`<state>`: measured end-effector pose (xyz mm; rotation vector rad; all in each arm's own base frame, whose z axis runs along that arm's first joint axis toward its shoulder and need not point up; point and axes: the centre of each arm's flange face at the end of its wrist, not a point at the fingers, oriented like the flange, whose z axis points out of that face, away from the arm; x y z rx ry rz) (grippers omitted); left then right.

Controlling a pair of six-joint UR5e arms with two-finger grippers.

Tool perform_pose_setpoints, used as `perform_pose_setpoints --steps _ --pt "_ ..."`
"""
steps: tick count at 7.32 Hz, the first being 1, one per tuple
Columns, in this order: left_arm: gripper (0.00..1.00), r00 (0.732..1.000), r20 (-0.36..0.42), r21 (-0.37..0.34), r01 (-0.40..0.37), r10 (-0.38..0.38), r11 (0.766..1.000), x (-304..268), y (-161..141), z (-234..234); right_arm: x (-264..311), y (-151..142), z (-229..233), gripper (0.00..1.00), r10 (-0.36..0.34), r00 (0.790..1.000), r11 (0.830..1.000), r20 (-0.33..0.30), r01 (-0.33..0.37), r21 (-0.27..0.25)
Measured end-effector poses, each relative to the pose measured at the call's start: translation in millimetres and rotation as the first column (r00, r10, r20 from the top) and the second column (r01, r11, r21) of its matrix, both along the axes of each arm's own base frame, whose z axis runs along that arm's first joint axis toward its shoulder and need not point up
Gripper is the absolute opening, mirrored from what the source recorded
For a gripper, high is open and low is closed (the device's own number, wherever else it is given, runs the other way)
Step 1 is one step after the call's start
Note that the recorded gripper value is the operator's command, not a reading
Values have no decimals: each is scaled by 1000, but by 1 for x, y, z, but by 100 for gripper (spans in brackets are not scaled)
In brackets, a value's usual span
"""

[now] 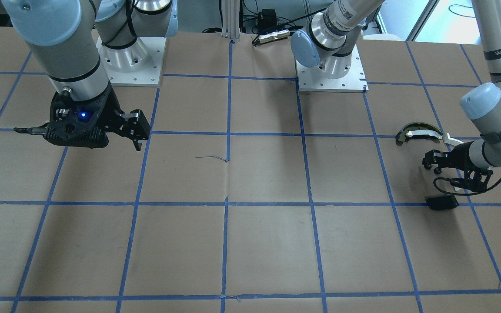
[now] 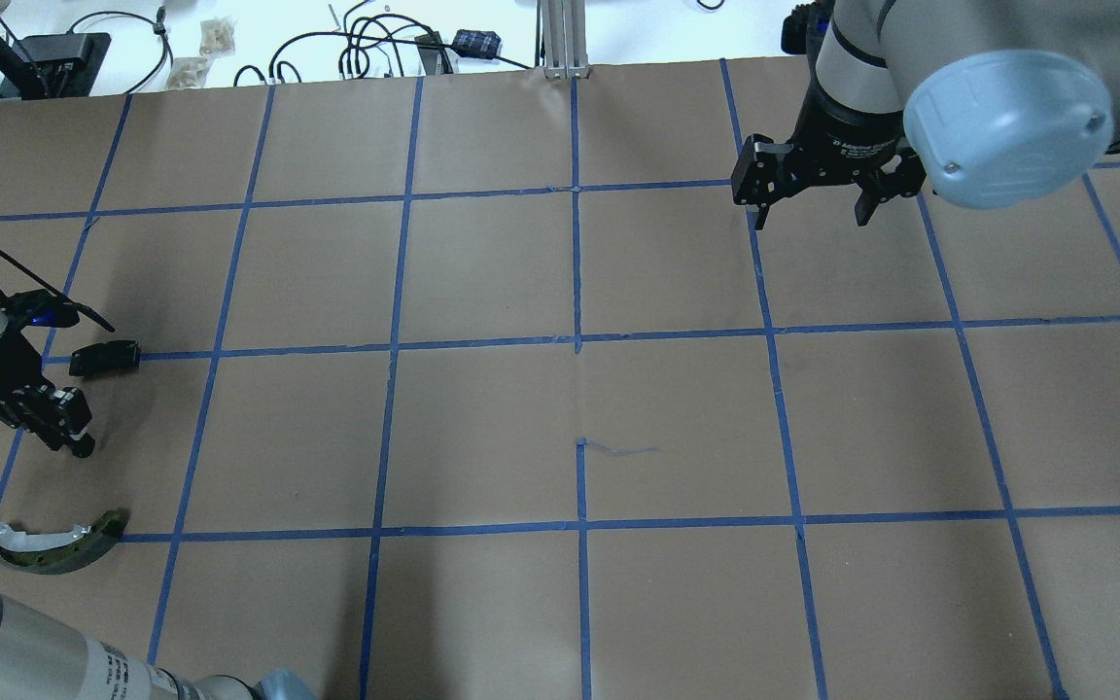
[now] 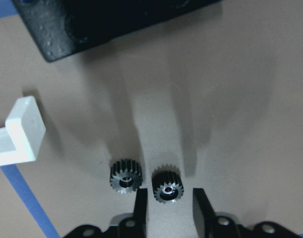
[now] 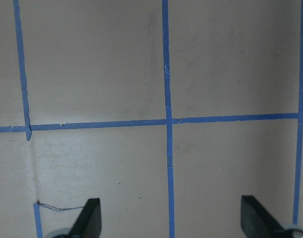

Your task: Place bearing gear from tray to pile

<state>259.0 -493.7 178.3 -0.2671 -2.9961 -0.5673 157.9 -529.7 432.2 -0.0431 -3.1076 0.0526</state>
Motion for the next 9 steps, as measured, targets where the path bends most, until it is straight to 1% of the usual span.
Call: perform_pose_setpoints --steps 1,2,3,4,5,6,7,8,9 --pt "100 1000 -3 7 -10 10 1000 -4 -2 10 0 0 0 100 0 1000 1000 0 0 0" --pt "100 999 -11 -2 -35 34 999 -10 -9 28 0 0 0 100 0 1000 1000 0 0 0" --pt "100 998 -32 -42 -48 47 998 -23 -24 54 0 0 0 100 -1 1000 1000 0 1 0" --pt "100 999 -39 -98 -28 24 995 -49 -44 85 0 0 0 100 -1 1000 1000 0 1 0" --pt "100 999 -18 -151 26 -29 988 -92 -64 120 0 0 0 100 0 1000 1000 0 0 0" --pt "100 999 17 -199 46 -43 979 -147 -77 154 0 0 0 100 1 1000 1000 0 -1 0" --pt "100 999 50 -246 18 -6 969 -197 -77 187 0 0 0 100 1 1000 1000 0 -1 1" --pt "100 997 73 -300 -3 26 954 -241 -66 221 1 0 0 100 2 1000 1000 0 -2 1" --pt "100 997 74 -348 3 24 938 -277 -51 251 1 0 0 100 3 1000 1000 0 -3 1"
